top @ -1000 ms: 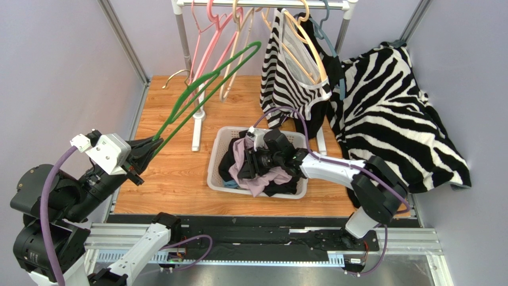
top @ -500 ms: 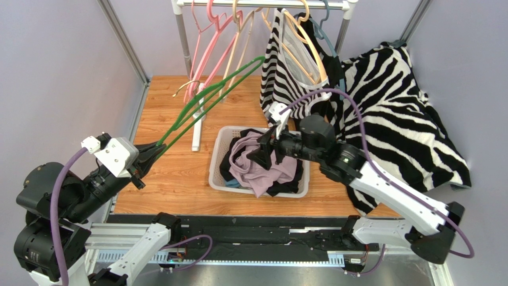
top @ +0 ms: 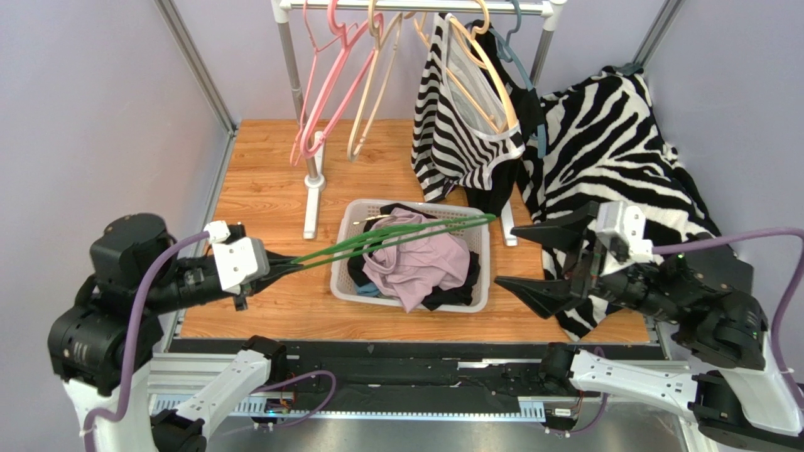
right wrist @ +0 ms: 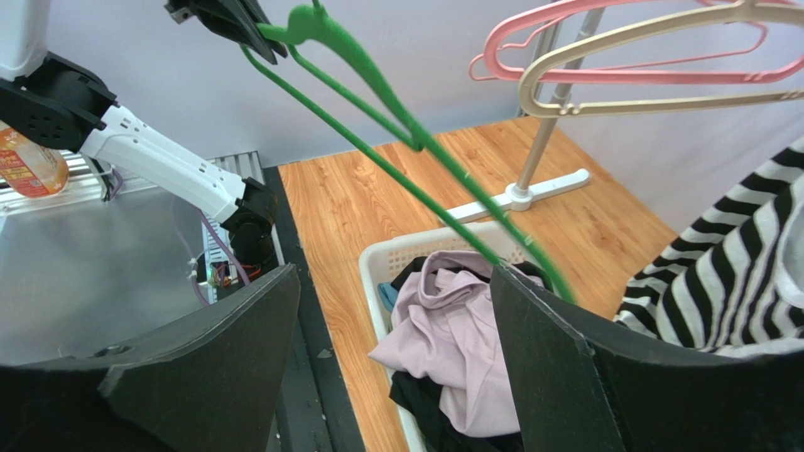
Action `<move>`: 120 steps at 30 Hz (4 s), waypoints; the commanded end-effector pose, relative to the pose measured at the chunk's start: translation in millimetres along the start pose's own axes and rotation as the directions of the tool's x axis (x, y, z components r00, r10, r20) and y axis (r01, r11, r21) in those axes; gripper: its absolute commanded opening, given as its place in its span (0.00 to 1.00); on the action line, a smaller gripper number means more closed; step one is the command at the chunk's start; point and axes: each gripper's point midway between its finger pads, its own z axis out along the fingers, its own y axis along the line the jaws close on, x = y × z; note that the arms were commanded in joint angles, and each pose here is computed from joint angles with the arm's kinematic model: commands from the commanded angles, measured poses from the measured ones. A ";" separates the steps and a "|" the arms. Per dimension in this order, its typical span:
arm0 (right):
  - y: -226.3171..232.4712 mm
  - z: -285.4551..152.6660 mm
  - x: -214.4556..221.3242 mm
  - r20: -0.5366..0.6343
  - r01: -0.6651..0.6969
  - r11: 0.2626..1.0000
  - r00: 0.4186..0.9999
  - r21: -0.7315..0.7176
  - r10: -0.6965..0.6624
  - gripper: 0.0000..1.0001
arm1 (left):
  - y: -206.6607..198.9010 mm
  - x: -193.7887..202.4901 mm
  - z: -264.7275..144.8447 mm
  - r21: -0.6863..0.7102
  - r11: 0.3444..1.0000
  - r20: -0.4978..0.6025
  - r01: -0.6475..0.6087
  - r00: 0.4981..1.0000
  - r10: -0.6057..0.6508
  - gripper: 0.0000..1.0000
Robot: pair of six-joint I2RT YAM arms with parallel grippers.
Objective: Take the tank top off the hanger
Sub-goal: Place the hanger at the clothesline.
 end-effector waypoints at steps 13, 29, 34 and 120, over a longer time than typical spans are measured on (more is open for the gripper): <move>-33.1 22.9 15.6 -0.187 0.238 0.968 0.957 0.077 -0.220 0.83 | -65.2 29.1 2.0 0.377 0.910 -0.118 0.171 0.984 -0.136 0.00; -1.2 20.4 45.8 -0.269 0.173 0.979 0.943 -0.110 -0.197 0.64 | -72.3 31.7 0.0 0.404 0.902 -0.107 0.154 0.987 -0.121 0.00; 14.0 16.2 55.1 -0.308 0.103 0.979 0.939 -0.176 -0.154 0.51 | -73.5 31.9 -1.2 0.405 0.903 -0.100 0.142 0.989 -0.110 0.00; -194.4 93.1 -15.5 -0.248 0.053 0.692 0.951 0.720 0.186 0.00 | 55.8 64.0 -28.1 -0.458 0.888 -0.158 0.040 0.980 -0.125 0.98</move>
